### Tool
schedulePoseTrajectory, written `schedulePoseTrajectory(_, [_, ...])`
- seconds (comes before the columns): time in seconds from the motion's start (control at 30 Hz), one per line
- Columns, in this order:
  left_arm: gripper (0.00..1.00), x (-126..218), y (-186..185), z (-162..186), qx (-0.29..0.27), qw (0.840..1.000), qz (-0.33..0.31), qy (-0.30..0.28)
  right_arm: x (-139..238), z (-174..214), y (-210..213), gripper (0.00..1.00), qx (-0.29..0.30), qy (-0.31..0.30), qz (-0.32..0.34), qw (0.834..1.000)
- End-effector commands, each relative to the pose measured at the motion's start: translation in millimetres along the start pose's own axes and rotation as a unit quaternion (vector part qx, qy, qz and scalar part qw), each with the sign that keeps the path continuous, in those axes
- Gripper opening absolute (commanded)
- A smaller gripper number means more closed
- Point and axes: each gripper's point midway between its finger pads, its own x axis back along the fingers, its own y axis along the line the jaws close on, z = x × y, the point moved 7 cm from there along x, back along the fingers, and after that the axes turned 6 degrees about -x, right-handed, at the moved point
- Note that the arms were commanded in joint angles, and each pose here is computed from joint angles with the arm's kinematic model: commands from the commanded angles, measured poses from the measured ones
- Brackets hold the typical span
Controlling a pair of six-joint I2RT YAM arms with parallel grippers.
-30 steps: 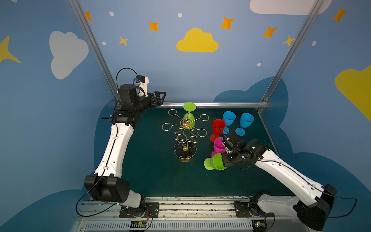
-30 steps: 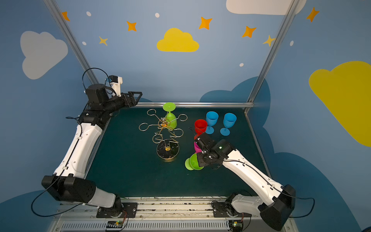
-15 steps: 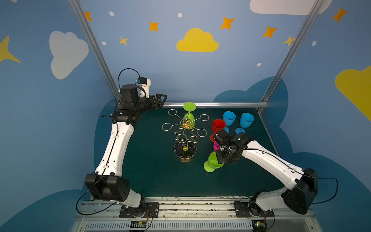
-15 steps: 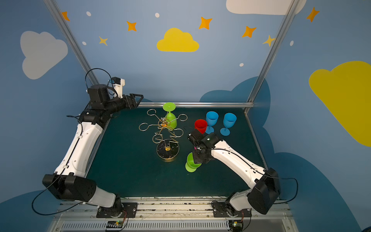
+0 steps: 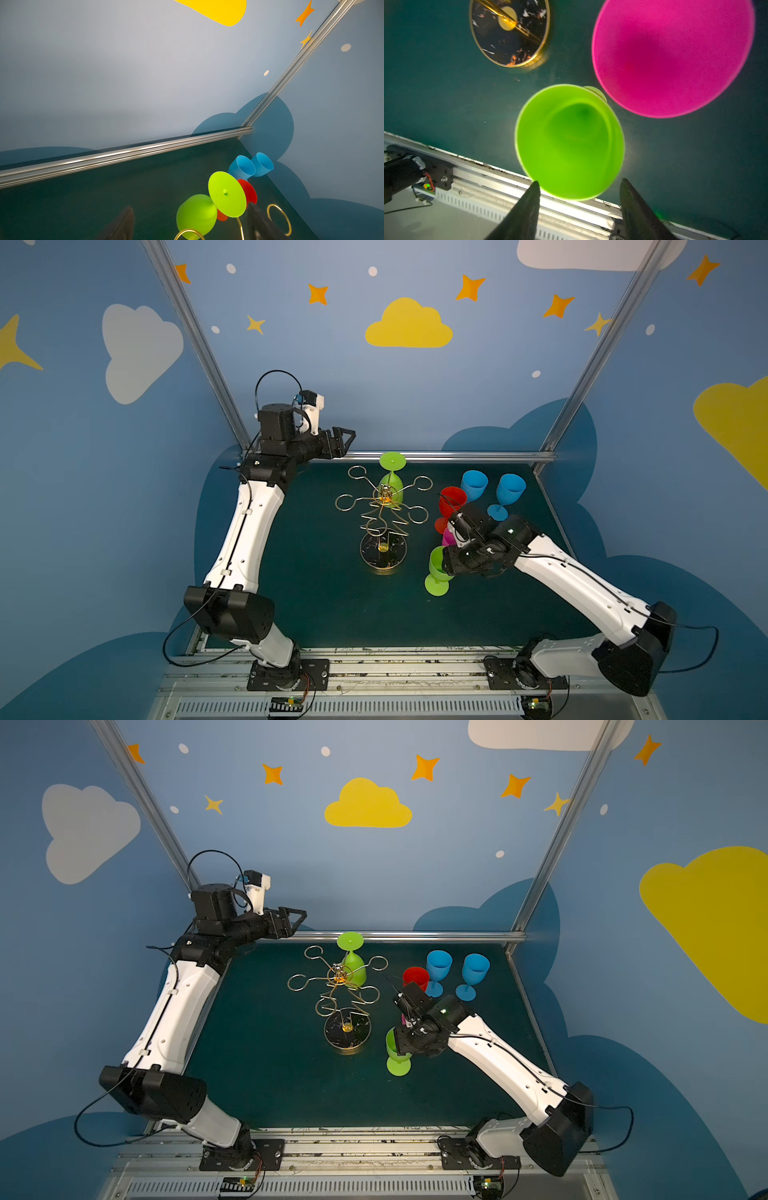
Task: Take the wine glass off the wine glass rack
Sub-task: 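Lower the lime glass beside the magenta glass and stand it upright with the right gripper, then open the right gripper and draw it back while the left gripper moves toward the rack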
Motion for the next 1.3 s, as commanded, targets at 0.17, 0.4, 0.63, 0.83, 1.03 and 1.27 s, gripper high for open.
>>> schedulePoseTrajectory(0.17, [0.83, -25.6, -19.8, 5.5, -0.019, 0.996, 0.057, 0.070, 70.6, -6.6, -2.3, 0.77, 0.026, -0.205, -0.119, 0.971])
schedulePoseTrajectory(0.4, [0.82, -57.2, -30.4, 16.9, -0.024, 0.988, 0.087, 0.129, 107.2, 0.0, -29.4, 0.80, 0.009, -0.251, -0.096, 0.963])
schedulePoseTrajectory(0.63, [0.82, -90.9, -33.8, 35.1, -0.038, 0.982, 0.079, 0.169, 120.0, 3.2, -37.3, 0.80, 0.005, -0.268, -0.095, 0.959])
schedulePoseTrajectory(0.83, [0.82, -110.6, -34.8, 47.2, -0.050, 0.979, 0.073, 0.185, 121.9, 6.3, -41.8, 0.80, 0.002, -0.271, -0.091, 0.958])
schedulePoseTrajectory(1.03, [0.75, -119.9, -31.0, 56.8, -0.056, 0.977, 0.059, 0.200, 123.8, 7.8, -45.4, 0.80, 0.000, -0.277, -0.088, 0.957])
schedulePoseTrajectory(1.27, [0.56, -122.1, -29.2, 60.4, -0.058, 0.975, 0.056, 0.206, 126.0, 8.1, -47.9, 0.80, -0.001, -0.283, -0.086, 0.955])
